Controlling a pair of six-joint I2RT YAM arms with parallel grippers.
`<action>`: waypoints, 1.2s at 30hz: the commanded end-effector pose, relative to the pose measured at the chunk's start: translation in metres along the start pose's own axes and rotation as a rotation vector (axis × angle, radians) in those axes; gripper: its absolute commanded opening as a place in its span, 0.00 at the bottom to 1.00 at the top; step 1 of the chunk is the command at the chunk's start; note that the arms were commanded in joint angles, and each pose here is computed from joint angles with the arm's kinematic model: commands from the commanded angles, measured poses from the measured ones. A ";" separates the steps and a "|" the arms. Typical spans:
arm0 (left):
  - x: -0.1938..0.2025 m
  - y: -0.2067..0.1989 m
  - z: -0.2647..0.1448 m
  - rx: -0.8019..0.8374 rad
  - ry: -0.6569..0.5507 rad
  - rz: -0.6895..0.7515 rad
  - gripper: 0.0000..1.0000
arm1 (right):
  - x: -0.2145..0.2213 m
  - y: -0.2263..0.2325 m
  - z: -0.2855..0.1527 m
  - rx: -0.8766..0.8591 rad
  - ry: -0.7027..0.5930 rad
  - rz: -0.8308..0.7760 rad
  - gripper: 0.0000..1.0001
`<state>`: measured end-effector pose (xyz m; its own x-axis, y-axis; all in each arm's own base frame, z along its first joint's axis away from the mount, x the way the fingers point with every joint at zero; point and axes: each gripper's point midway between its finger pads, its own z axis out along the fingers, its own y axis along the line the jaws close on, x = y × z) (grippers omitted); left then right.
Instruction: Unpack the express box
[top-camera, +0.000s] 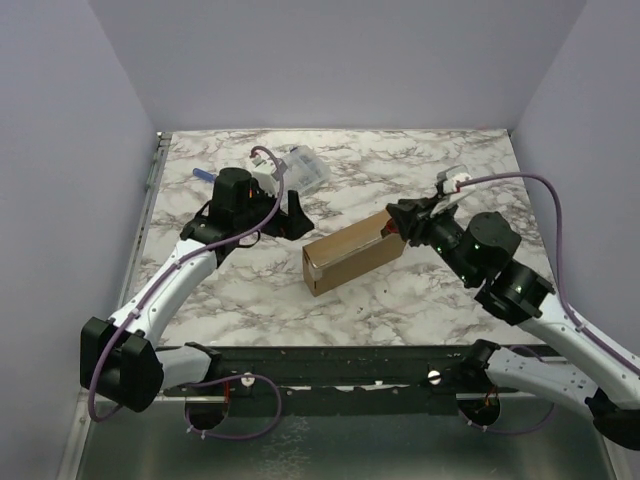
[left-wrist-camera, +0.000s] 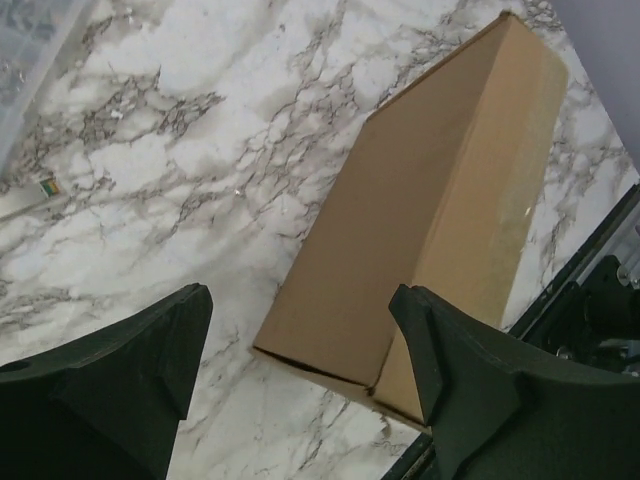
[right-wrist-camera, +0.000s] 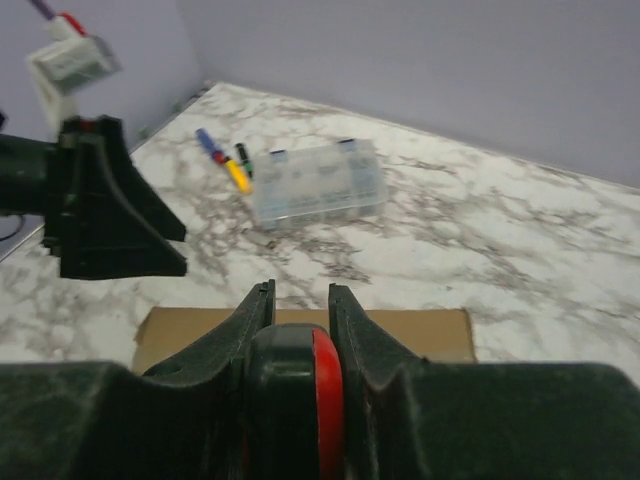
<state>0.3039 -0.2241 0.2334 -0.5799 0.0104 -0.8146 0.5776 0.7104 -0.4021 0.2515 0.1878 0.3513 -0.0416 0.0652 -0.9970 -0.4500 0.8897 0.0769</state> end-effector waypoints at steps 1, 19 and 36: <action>0.018 -0.003 -0.013 0.124 -0.013 -0.089 0.82 | 0.000 0.065 0.009 -0.316 0.048 0.028 0.01; 0.032 -0.012 -0.025 0.226 -0.112 -0.161 0.93 | 0.017 0.123 0.034 -0.472 0.098 0.145 0.01; 0.060 -0.010 -0.019 0.263 -0.070 -0.152 0.84 | 0.020 0.145 0.044 -0.384 0.091 0.073 0.01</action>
<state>0.2556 -0.2162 0.1942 -0.6606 -0.1474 -0.7362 0.5832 0.5167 -0.6268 0.2153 0.3356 0.3221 -0.2102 0.0292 -0.9772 -0.7737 0.6061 0.1845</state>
